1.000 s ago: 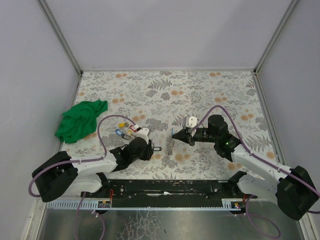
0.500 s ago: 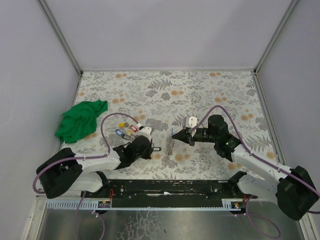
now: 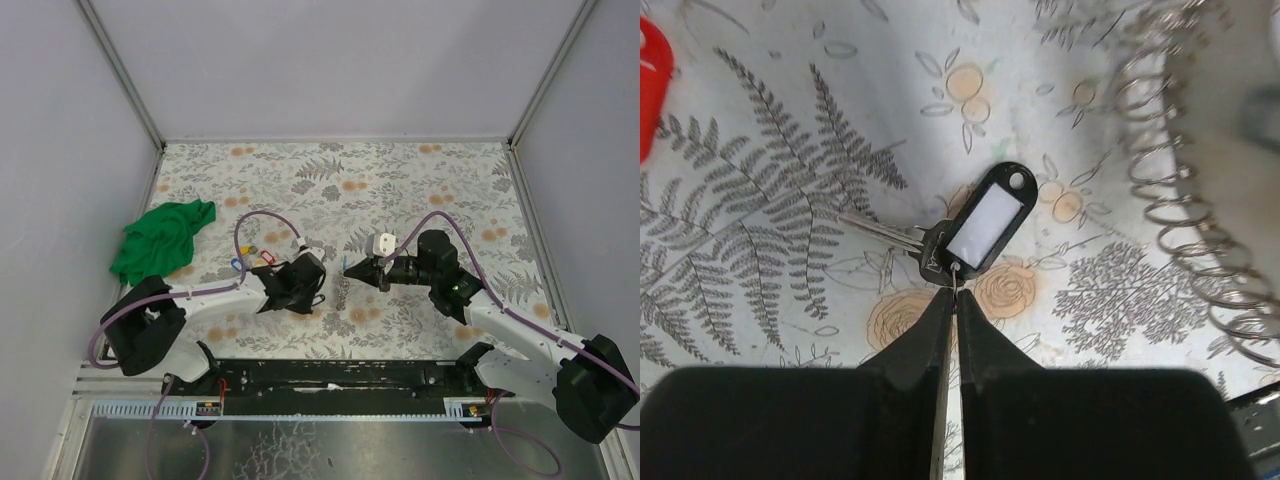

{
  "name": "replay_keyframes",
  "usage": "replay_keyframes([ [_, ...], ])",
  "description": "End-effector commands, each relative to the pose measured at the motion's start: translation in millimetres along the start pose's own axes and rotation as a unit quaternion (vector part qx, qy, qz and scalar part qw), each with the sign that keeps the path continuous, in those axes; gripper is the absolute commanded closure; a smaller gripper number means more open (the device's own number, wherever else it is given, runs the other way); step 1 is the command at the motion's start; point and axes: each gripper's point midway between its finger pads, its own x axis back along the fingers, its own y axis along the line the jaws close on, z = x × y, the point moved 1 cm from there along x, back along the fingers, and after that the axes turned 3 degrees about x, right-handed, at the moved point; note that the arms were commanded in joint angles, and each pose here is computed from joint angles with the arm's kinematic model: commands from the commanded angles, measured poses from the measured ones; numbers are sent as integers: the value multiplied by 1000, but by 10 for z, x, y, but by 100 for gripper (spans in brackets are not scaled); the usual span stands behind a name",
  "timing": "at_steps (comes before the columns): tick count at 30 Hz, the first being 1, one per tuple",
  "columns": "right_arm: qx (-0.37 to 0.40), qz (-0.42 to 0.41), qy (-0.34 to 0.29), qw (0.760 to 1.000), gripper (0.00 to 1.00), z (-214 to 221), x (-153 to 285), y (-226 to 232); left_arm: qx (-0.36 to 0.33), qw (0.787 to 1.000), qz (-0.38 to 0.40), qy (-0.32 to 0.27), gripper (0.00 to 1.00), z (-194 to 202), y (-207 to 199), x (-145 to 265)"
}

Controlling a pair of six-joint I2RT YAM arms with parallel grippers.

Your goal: Put the keys on the keyring

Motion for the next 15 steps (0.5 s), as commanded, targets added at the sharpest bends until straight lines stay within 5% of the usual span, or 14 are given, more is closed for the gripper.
replay_keyframes([
  [1,33,6,-39,999,100,-254,15,-59,-4,997,-22,74,100,180,59,79],
  [9,32,6,-39,999,100,-245,13,-57,-6,995,-44,94,91,141,115,59],
  [15,33,5,-39,999,100,-246,12,-53,33,999,-15,27,81,43,86,129],
])
